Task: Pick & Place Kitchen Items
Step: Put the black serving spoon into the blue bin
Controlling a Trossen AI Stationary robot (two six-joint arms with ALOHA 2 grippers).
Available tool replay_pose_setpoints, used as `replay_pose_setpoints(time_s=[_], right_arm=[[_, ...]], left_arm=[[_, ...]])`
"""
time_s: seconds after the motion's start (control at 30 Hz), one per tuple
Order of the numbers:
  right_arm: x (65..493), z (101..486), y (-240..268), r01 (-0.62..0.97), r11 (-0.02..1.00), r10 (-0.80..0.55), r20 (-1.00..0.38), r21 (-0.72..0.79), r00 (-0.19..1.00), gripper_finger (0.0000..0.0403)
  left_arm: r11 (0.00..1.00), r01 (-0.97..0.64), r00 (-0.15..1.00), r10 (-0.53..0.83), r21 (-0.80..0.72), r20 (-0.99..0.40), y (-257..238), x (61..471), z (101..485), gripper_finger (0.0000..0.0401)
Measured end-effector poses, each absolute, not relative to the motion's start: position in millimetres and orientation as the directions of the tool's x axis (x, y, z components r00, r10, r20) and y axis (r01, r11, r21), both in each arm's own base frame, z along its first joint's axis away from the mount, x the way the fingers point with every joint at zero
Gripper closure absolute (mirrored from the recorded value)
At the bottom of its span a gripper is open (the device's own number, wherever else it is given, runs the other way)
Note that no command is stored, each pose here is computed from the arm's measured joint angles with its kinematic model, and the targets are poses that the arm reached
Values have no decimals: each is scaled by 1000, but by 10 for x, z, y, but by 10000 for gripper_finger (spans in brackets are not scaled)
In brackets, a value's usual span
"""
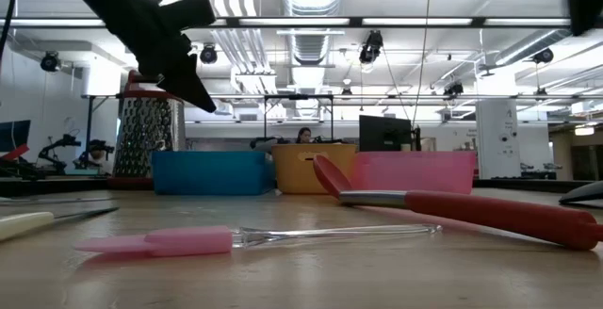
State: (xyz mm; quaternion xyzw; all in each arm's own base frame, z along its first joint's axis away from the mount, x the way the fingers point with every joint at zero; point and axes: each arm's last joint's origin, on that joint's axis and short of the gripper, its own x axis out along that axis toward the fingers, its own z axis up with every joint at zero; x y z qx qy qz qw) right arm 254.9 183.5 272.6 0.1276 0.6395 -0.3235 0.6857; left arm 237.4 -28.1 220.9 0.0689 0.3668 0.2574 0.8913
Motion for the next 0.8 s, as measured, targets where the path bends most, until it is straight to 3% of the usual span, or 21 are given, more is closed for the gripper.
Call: replay_pose_setpoints(time_s=[0.47,0.8], right_arm=[[1831,2125,1982,815,428,-433,-880,-391,-195,193],[1583,1819,1716,886,451,-202,-979,-110,-19,188]], left_arm=[[855,-379,563,517,355,-645,-262,2283,2001,263],[855,-385,564,517,349,-644,-258,2264,1940,263]])
